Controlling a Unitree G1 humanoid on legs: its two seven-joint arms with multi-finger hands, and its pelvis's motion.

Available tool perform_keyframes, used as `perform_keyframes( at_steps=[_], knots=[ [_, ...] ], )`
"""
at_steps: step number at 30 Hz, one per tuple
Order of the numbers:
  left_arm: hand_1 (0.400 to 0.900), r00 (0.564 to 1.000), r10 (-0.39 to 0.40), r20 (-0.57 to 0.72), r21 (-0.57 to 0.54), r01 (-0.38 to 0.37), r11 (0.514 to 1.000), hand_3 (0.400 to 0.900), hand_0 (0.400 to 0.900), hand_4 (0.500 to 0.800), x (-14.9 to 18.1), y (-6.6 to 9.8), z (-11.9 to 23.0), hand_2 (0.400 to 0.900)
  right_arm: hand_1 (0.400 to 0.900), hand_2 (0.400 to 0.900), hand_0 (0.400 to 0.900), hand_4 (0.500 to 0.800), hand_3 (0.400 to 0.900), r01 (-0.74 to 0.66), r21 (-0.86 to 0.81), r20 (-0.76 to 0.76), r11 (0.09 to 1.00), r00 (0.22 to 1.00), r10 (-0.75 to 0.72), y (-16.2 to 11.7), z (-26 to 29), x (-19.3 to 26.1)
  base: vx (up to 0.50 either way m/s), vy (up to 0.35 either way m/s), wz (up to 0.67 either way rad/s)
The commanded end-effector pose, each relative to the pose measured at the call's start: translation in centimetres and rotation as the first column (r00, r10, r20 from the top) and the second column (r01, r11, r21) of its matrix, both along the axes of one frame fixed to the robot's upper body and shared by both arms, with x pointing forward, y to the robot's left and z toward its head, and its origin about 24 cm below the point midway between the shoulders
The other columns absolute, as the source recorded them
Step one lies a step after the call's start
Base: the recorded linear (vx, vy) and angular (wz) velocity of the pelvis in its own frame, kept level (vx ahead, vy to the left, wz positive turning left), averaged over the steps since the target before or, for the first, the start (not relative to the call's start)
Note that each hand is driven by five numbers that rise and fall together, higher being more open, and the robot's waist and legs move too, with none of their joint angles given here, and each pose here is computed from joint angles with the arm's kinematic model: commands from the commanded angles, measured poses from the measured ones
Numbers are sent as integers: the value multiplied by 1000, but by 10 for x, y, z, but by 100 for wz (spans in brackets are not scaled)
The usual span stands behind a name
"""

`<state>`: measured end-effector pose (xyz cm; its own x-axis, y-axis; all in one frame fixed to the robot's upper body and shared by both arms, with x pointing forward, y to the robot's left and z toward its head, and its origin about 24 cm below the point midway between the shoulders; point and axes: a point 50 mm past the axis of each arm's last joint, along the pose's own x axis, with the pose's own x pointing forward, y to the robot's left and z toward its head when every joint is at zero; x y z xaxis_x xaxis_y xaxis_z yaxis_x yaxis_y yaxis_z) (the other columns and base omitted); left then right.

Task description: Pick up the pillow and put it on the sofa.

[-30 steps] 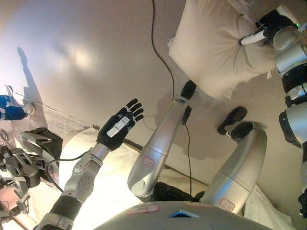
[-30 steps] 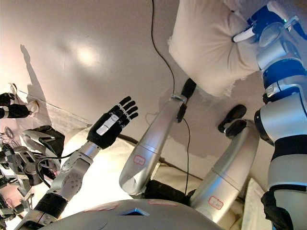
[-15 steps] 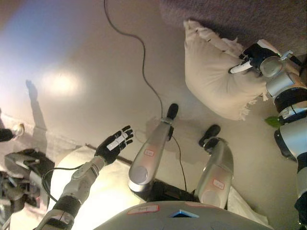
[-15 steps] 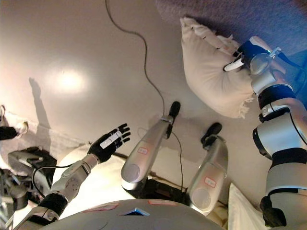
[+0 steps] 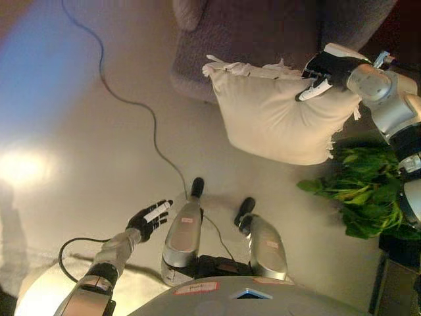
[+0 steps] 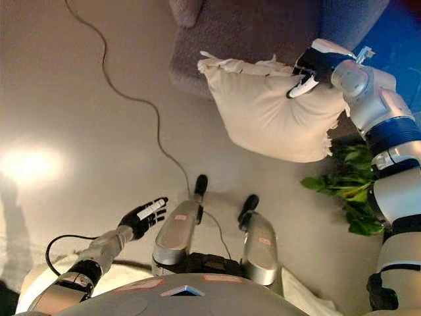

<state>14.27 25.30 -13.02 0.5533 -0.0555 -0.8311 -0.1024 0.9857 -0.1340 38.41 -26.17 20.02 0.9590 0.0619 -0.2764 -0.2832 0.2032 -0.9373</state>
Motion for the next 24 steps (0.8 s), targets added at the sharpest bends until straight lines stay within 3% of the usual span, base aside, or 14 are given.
perform_keyframes(
  at_steps=[1,10,24],
  knots=[
    [900,988,-36,-149,58,45,997,900,900,800,-45,7,-15,900,400,400,400,500,400,-112,-36,259,993,959,118,12,79,-5,203,-25,7],
    [900,964,-30,-263,69,50,996,900,900,800,-80,8,-24,900,400,400,400,500,400,-51,76,341,996,940,22,0,137,-8,130,-11,12],
    [900,944,-65,-323,73,94,993,900,900,800,-96,7,-28,900,400,400,400,500,400,197,345,105,918,963,-246,-44,121,-2,94,-13,11]
  ],
)
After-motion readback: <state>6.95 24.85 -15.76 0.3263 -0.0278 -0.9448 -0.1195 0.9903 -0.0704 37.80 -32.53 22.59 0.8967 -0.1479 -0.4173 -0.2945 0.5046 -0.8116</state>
